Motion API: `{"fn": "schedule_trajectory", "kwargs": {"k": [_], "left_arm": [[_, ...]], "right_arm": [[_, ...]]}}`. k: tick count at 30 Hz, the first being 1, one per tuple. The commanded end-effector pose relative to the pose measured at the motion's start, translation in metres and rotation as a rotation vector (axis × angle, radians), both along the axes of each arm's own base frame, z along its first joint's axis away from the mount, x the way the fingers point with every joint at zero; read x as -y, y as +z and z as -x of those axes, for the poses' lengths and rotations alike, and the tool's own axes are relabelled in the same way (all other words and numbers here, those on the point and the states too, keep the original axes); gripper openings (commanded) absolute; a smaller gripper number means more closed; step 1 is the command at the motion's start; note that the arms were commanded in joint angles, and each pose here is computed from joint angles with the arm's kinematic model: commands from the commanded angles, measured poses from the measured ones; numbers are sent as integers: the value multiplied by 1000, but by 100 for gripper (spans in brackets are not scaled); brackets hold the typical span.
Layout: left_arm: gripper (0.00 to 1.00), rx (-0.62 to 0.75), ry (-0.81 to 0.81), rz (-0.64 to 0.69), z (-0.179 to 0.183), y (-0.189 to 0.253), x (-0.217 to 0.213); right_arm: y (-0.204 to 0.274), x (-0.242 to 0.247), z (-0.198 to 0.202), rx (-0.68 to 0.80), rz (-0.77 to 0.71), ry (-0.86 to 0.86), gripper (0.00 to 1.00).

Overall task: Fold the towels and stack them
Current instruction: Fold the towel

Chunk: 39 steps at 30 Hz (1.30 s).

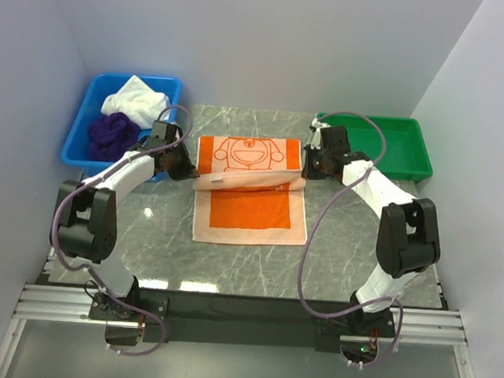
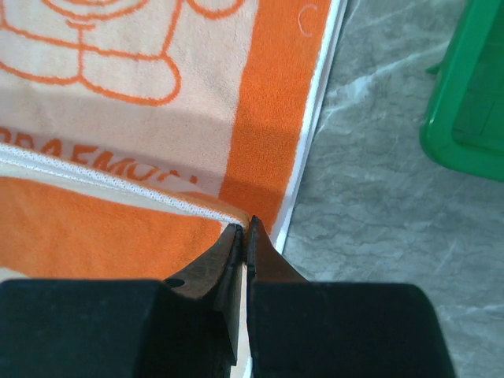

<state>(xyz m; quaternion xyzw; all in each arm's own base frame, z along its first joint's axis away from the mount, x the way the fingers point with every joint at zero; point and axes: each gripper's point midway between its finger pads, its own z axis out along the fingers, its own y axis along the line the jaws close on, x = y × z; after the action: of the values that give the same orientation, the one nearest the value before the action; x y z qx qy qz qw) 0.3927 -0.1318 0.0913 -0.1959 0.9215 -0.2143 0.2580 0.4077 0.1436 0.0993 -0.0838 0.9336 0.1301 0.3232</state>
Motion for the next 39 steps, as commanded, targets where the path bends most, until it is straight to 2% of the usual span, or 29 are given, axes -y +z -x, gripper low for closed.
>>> {"fn": "schedule_trajectory", "kwargs": {"k": [1,9,16,25,29,34,39], "left_arm": [[1,134,20,-64,-8,47,-15],[1,201,35,-86,7,82,-24],[1,195,26,-71,32,86,-25],[1,111,24,-34,79,48,-18],[1,27,41,-34,102,10,-18],[1,-42,66,-25,116,-26,-15],[1,-110,63,-40,128,-55,-10]], "right_arm": [[47,22,-15,159,56,-51,0],[75,35,0,225,76,-82,0],[73,35,29,211,34,-84,0],[36,42,71,107,12,-124,0],[12,34,88,38,-55,-137,0],[-32,33,107,-83,-61,-152,0],[-53,34,110,-153,-49,-180,0]]}}
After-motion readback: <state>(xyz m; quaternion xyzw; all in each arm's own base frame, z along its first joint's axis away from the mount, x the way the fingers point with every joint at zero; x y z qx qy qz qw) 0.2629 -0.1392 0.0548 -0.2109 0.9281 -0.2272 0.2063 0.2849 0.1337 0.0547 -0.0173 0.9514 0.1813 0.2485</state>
